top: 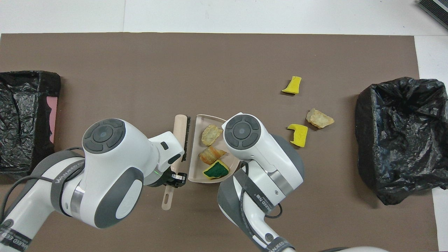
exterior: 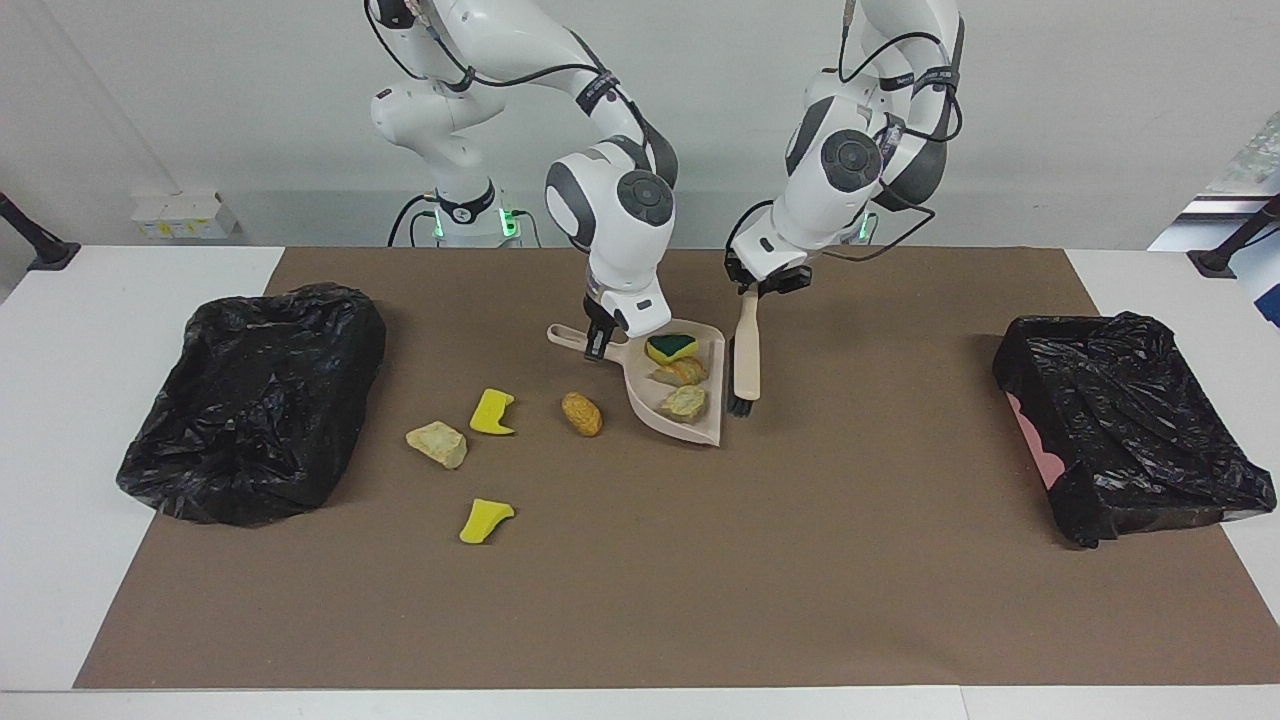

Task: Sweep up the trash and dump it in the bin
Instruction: 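Sweep the far crumb into the dustpan with the left gripper's brush, then carry the dustpan to the black bag with the right gripper and tip it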

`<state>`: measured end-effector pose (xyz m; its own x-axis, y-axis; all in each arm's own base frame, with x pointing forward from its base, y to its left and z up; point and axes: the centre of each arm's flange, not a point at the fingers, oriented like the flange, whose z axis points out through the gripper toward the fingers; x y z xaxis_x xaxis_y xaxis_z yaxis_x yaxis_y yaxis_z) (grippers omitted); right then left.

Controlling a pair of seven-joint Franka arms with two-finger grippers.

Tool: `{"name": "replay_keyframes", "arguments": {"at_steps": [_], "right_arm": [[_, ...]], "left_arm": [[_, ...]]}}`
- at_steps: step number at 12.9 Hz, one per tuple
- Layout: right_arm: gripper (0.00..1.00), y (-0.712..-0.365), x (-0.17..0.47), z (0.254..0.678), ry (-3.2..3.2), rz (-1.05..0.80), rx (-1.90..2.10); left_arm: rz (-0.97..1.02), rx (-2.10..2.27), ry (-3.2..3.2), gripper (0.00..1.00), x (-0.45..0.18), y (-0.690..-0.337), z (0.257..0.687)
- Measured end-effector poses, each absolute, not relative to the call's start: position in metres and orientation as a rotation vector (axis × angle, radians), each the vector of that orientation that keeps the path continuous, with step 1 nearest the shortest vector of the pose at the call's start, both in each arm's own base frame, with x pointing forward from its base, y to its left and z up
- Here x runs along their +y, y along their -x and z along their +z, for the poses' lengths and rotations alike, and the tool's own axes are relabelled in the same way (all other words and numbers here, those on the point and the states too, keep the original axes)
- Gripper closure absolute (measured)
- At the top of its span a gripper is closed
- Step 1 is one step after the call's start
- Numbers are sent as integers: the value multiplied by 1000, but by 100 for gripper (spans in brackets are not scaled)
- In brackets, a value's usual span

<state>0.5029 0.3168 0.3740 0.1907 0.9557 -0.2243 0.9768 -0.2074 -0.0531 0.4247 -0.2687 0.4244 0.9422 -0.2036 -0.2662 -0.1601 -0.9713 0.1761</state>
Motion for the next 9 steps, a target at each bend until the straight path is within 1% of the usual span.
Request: {"name": "replay_keyframes", "arguments": {"at_steps": [2, 4, 7, 9], "right_arm": [[68, -515, 294, 388, -2333, -290, 1953], [68, -529, 261, 411, -2347, -253, 2004], [68, -550, 199, 447, -2336, -250, 2074], [68, -567, 151, 462, -2311, -244, 2128]], "left_arm": [[-473, -171, -2969, 74, -266, -416, 415], [-514, -113, -2985, 74, -262, -397, 405], [-517, -83, -3020, 74, -279, -346, 388], [-509, -41, -3052, 74, -299, -308, 377]]}}
